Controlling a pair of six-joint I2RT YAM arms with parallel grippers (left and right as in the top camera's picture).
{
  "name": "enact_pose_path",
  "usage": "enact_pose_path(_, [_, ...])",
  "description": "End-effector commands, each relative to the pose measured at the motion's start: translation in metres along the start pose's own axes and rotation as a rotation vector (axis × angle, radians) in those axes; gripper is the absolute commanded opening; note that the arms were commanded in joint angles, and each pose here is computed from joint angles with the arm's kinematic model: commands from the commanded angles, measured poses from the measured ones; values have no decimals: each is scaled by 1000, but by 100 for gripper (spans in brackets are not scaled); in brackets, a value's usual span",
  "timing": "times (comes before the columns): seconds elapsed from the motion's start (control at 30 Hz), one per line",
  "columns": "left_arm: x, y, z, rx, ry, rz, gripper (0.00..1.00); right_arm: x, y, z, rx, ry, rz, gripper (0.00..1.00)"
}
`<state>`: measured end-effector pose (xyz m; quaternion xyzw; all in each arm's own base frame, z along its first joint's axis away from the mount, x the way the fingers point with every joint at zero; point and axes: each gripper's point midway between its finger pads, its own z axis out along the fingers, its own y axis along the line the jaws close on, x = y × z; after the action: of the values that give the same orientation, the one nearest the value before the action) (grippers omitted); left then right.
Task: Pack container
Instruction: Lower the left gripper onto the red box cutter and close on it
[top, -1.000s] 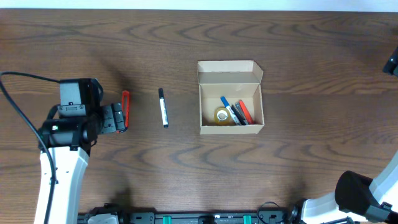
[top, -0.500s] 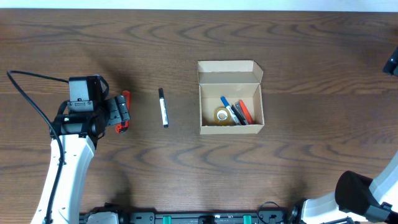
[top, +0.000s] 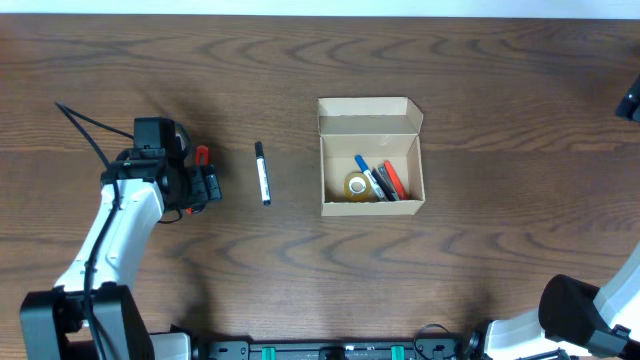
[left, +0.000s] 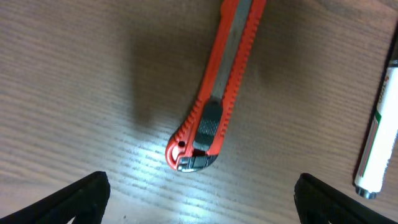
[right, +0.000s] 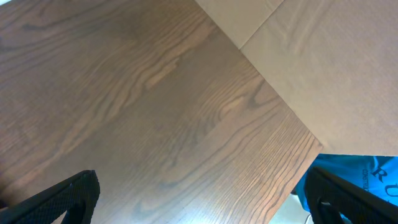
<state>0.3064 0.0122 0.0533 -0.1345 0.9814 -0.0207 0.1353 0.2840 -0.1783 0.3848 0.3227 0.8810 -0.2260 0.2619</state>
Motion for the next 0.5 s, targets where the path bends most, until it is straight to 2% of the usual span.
enact_pose_path(0.0, [-4, -1, 3, 7, -9, -9, 95, -2, -6, -5, 10, -16, 30, 99])
enact_pose_path(0.23, [-24, -6, 3, 26, -88, -7, 95, -2, -6, -5, 10, -16, 30, 99])
enact_pose_path(0.47, [-21, -5, 8, 20, -68, 33, 95, -2, -6, -5, 10, -16, 30, 99])
